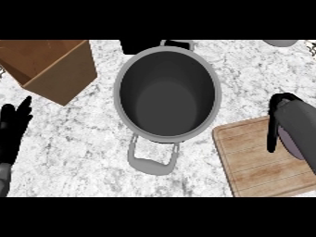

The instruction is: Pick the eggplant from the cutting board and place it in the pot

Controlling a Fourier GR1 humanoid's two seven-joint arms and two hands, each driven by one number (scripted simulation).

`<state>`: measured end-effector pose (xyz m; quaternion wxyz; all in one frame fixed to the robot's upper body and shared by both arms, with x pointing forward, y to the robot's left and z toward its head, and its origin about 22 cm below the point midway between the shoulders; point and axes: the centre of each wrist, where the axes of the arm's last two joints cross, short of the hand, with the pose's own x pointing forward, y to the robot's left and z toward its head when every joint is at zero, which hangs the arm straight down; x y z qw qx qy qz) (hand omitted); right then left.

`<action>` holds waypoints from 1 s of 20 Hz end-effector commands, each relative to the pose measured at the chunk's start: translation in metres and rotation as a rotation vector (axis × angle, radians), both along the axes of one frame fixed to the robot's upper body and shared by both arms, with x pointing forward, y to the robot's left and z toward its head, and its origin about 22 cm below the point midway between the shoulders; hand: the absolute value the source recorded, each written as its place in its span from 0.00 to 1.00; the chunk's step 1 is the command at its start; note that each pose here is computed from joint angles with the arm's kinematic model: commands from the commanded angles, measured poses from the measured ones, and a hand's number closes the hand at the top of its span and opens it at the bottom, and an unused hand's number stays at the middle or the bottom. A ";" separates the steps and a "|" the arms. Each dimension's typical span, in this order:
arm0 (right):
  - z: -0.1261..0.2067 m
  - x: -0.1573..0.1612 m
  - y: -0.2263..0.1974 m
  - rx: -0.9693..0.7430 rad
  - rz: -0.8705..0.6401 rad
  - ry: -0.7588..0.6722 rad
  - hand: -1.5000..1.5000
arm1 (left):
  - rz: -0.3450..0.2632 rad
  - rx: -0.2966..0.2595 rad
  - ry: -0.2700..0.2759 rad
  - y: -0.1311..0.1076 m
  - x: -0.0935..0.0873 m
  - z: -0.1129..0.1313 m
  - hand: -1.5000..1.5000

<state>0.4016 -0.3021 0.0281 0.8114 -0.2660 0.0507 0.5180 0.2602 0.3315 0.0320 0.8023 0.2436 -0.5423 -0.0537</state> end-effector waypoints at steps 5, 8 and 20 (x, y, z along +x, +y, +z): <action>-0.014 -0.014 -0.006 -0.019 0.059 -0.032 1.00 | 0.004 0.005 -0.001 0.002 0.012 -0.006 0.50; -0.005 -0.008 0.006 -0.030 0.114 -0.047 1.00 | 0.018 0.015 -0.004 0.002 0.009 0.010 0.50; 0.017 -0.013 0.010 -0.036 0.346 -0.429 1.00 | 0.043 0.001 0.000 0.008 0.004 -0.004 0.50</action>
